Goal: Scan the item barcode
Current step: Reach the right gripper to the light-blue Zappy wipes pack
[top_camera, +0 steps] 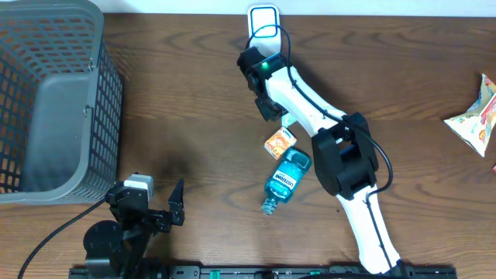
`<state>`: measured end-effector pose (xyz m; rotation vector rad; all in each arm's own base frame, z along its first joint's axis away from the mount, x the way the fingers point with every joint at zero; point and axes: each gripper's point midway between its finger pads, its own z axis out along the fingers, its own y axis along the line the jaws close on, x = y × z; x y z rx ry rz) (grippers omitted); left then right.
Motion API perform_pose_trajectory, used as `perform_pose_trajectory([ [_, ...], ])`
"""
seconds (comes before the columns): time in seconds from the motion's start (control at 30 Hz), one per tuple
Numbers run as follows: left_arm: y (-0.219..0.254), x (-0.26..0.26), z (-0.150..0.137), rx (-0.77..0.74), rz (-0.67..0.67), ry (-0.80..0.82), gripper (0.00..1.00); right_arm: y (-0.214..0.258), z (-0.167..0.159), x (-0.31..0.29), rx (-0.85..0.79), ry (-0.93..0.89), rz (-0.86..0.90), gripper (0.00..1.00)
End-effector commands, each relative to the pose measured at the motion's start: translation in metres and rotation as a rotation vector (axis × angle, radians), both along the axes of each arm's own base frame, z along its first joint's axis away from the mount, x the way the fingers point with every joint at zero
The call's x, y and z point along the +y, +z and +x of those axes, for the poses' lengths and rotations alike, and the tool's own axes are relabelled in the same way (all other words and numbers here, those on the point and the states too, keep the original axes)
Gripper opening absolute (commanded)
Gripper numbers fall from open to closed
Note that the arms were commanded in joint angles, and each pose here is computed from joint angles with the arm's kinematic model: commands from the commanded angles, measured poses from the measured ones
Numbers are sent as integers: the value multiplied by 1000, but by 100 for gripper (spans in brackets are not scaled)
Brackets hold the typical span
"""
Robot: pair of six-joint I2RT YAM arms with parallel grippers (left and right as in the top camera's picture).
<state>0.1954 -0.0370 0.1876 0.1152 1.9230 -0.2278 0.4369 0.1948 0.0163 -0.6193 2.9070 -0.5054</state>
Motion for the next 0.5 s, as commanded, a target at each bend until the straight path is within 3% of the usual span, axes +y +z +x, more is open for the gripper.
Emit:
perform_pose_trajectory([
  [0.0,5,-1,-1,-16,8,-12,97,-5,3,-4,-8,-2,-28,14],
  [0.03,5,-1,-1,-16,8,-12,97,-5,3,-4,-9,-2,-28,4],
  [0.07,5,-1,-1,-16,8,-12,97,-5,3,-4,-8,-2,-28,1],
  [0.27,5,-1,-1,-16,8,-12,97,9,-7,14,68,54,90,1],
  [0.47,5,-1,-1,-16,8,-12,97,77,-45,83,289,353,650,1],
])
